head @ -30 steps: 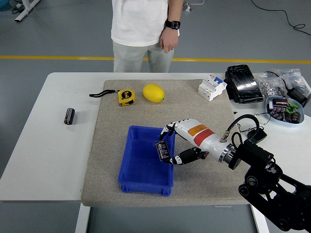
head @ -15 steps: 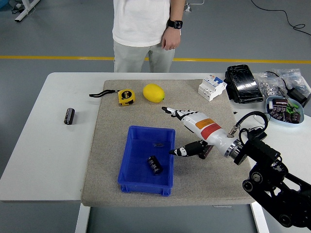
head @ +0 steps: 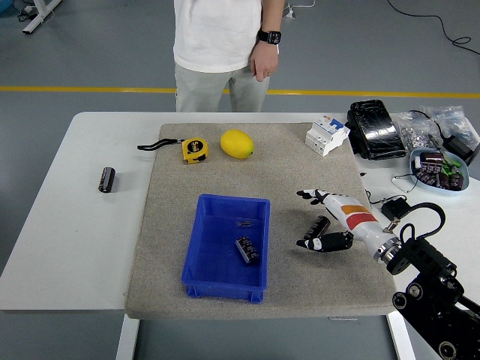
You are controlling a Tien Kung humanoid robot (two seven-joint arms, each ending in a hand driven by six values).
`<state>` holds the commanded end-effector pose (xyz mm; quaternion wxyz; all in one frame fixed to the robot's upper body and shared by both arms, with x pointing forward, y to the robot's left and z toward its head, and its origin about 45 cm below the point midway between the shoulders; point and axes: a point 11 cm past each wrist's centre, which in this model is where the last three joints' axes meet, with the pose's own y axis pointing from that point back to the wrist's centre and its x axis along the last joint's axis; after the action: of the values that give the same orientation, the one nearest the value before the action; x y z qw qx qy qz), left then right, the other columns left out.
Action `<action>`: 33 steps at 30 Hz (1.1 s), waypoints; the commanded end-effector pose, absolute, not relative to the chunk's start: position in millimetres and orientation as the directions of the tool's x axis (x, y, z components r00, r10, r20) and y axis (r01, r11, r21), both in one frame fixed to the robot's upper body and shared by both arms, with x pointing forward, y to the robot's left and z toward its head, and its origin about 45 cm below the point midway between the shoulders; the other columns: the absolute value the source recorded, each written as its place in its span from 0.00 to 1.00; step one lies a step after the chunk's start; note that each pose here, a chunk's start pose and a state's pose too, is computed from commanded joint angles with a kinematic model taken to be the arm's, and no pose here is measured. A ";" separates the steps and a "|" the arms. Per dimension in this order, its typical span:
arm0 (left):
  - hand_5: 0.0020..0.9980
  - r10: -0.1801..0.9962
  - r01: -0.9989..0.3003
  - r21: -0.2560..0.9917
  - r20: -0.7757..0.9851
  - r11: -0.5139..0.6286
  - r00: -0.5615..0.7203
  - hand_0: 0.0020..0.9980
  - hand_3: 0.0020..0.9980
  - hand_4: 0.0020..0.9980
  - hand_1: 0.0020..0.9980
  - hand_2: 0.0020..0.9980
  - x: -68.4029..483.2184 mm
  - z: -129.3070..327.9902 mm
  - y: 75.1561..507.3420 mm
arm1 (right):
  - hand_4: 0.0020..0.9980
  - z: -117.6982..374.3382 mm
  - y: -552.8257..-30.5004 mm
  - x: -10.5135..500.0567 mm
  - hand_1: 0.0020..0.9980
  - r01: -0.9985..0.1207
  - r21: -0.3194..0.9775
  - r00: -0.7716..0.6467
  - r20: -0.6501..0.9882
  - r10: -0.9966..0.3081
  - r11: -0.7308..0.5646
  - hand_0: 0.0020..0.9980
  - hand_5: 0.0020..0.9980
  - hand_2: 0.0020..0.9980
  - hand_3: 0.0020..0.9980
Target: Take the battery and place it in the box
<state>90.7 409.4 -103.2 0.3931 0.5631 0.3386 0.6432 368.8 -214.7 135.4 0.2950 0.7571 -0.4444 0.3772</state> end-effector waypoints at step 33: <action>0.64 0.888 -0.116 0.881 0.457 -0.459 -0.048 0.73 0.63 0.67 0.67 0.71 86.8 -104.4 408.1 | 0.95 112.1 -232.6 365.8 0.49 -0.925 0.117 0.299 0.810 -0.504 -0.361 0.35 0.26 0.59 0.56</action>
<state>86.8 408.1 -104.4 0.3932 0.5670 0.3404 0.6388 365.8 -232.6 112.1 0.3017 0.7473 -0.4781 0.3491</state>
